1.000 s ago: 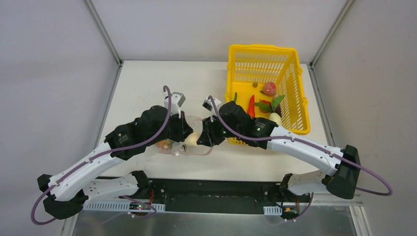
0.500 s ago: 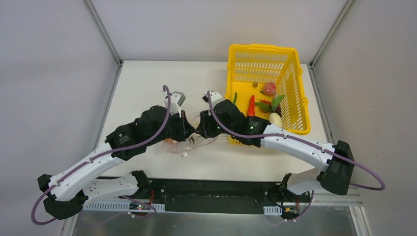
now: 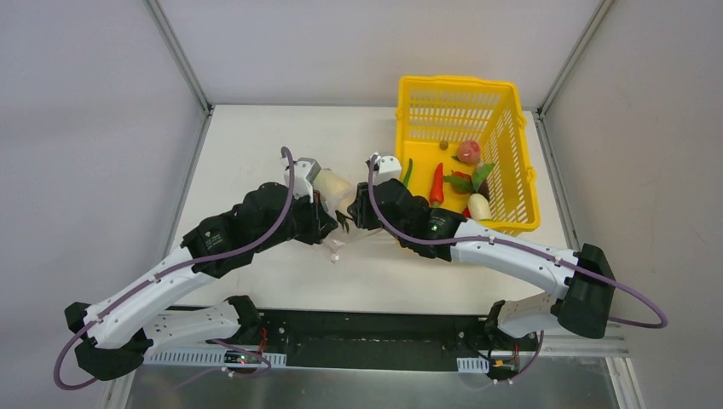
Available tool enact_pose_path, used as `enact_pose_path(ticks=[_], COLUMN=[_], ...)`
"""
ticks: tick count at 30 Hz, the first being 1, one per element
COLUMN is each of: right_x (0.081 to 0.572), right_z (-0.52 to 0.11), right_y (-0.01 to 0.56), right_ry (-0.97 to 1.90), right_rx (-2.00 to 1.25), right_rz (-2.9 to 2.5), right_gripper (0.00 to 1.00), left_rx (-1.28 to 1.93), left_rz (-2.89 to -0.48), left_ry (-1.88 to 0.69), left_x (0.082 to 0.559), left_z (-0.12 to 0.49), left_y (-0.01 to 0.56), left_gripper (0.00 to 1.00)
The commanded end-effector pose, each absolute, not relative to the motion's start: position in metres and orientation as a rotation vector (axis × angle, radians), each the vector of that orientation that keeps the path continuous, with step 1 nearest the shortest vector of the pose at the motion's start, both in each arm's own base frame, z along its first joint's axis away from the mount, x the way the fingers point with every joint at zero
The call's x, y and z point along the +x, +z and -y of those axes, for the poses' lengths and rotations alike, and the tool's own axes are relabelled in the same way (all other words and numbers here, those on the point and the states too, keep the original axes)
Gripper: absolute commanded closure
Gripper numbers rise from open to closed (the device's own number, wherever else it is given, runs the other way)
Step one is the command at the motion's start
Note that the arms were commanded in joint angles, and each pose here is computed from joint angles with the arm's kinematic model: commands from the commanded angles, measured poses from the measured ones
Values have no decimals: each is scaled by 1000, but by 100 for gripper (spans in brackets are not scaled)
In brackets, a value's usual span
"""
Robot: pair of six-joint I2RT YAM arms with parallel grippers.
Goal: Place the food in the zip-top bag and seal the zipper
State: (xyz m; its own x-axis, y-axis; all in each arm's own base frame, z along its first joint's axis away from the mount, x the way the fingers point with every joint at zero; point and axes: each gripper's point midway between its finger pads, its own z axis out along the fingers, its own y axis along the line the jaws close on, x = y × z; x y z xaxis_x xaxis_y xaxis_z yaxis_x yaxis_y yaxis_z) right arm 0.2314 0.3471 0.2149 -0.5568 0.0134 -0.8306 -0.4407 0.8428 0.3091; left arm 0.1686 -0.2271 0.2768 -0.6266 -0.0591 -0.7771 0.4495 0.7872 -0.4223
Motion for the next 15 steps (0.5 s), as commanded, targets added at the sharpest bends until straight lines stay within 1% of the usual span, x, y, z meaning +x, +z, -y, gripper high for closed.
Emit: enact_pose_path(ticks=[1, 4, 5, 8, 11, 13, 15], right_x=[263, 258, 258, 253, 239, 225, 215], right_z=[-337, -346, -347, -347, -356, -364, -366], right_y=[237, 238, 239, 236, 241, 248, 261], right_ry=[557, 592, 590, 567, 615, 699, 782], right_rx=[-139, -196, -199, -266, -378, -452, -464], right_rz=[-1973, -1992, -1994, -2034, -2084, -2099, -2085], right_gripper=[69, 66, 63, 50, 40, 37, 38], left_rx=[279, 281, 280, 263, 247, 232, 220], left_rz=[-2078, -2087, -2087, -2086, -2078, -2074, -2075], left_ry=[-802, -796, -797, -791, -782, -767, -751], left_x=[167, 166, 166, 168, 169, 171, 172], left_z=[224, 223, 223, 222, 219, 216, 213], left_y=[303, 303, 303, 303, 304, 305, 305], left_gripper=[100, 100, 100, 100, 100, 100, 100])
